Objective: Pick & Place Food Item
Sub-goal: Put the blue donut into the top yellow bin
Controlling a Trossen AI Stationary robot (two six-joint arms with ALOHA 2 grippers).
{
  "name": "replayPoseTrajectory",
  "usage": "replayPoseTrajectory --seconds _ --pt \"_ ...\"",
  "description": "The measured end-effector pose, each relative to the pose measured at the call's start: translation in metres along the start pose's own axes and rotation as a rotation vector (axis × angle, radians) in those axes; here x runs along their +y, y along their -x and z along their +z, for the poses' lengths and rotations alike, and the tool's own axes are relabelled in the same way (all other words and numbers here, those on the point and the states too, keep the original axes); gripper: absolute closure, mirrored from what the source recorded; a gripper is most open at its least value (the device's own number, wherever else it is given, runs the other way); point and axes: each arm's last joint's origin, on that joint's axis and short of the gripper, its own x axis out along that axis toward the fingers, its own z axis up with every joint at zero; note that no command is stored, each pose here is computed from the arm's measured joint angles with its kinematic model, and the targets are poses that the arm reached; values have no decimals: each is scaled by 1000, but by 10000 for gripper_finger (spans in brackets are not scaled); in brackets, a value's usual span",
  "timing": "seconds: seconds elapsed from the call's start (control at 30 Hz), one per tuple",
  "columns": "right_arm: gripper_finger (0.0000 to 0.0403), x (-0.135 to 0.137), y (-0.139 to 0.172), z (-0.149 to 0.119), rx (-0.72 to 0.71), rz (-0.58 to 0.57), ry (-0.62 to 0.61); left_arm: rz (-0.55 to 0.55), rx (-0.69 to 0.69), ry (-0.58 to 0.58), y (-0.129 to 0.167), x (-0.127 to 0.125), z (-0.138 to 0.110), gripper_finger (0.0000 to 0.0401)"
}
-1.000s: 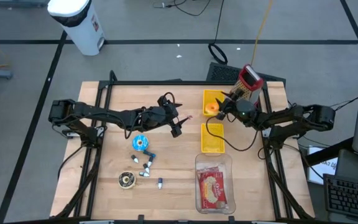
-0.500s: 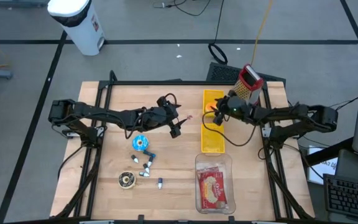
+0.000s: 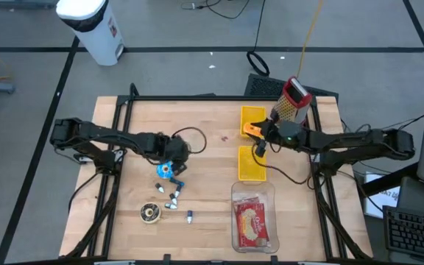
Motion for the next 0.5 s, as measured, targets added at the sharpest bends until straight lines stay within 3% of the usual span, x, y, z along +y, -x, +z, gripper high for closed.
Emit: replayPoseTrajectory --seconds 0.17,0.5 --pt "216 8 12 7 -40 50 8 -11 95 72 -9 7 -28 77" --pt "216 13 15 4 -9 78 28 1 157 157 -15 14 -58 78"
